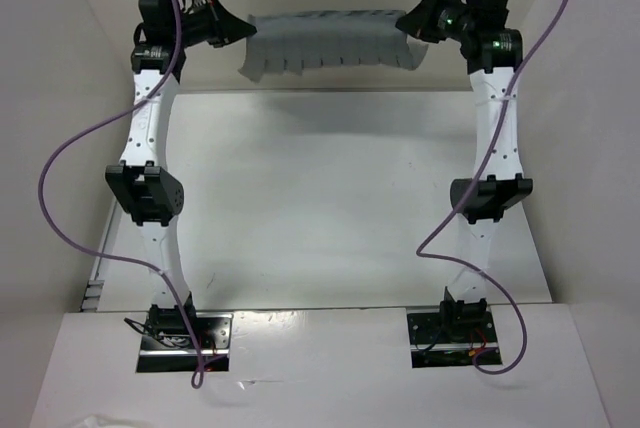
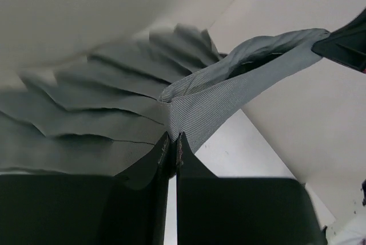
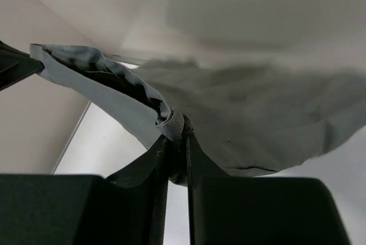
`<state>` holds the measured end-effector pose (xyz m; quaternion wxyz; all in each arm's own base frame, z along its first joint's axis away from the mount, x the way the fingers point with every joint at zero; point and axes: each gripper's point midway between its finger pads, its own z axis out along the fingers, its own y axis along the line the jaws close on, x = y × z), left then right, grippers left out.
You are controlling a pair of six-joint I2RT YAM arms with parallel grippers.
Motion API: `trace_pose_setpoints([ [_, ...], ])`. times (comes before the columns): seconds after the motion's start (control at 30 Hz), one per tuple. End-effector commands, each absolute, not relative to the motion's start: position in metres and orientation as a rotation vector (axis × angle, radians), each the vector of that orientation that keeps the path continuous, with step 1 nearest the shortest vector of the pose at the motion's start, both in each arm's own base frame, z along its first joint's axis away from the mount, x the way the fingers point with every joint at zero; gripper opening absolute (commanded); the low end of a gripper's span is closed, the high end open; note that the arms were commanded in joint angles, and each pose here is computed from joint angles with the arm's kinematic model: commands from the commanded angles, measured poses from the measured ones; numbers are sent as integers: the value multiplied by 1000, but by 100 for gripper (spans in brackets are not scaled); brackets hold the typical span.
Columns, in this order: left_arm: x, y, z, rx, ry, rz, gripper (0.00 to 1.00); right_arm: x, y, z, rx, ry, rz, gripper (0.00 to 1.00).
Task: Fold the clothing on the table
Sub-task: Fold the skirt
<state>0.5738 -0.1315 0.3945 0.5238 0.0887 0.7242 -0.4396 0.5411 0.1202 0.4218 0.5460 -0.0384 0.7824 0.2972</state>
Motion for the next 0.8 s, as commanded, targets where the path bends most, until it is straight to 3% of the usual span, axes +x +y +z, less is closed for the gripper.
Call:
trace_pose_setpoints([
  [0.0, 552, -110, 405, 194, 1774, -1008, 0, 533, 83, 382, 9, 2013, 637, 0],
  [0.03, 549, -109, 402, 190, 1781, -995, 0, 526, 88, 373, 0, 2050, 640, 0],
  [0.07, 547, -114, 356, 141, 1879, -1034, 0, 523, 88, 365, 8, 2076, 643, 0],
  [0.13, 531, -115, 351, 127, 1844, -1035, 1, 508, 99, 337, 14, 2144, 637, 0],
  [0.17, 522, -120, 329, 100, 1875, -1064, 1, 494, 103, 276, 74, 2289, 652, 0],
  [0.2, 501, -122, 278, 23, 1964, -1105, 1, 483, 103, 260, 96, 2317, 659, 0],
  [0.23, 490, -122, 250, -17, 2015, -1111, 1, 465, 110, 264, 69, 2298, 666, 0],
  [0.27, 474, -127, 221, -56, 2082, -1123, 1, 433, 115, 206, 114, 2457, 682, 0],
  [0.3, 458, -127, 207, -72, 2105, -1129, 1, 414, 114, 186, 155, 2519, 688, 0],
  [0.33, 421, -134, 154, -153, 2237, -1185, 1, 389, 121, 185, 133, 2534, 710, 0],
  [0.37, 400, -140, 135, -175, 2289, -1202, 1, 347, 128, 141, 200, 2675, 728, 0],
  [0.47, 328, -149, 105, -242, 2426, -1258, 1, 269, 152, 120, 265, 2830, 809, 0],
  [0.57, 295, -150, 111, -258, 2478, -1254, 1, 209, 159, 113, 292, 2994, 812, 0],
  [0.77, 273, -146, 165, -202, 2472, -1208, 1, 179, 161, 149, 327, 3011, 831, 0],
])
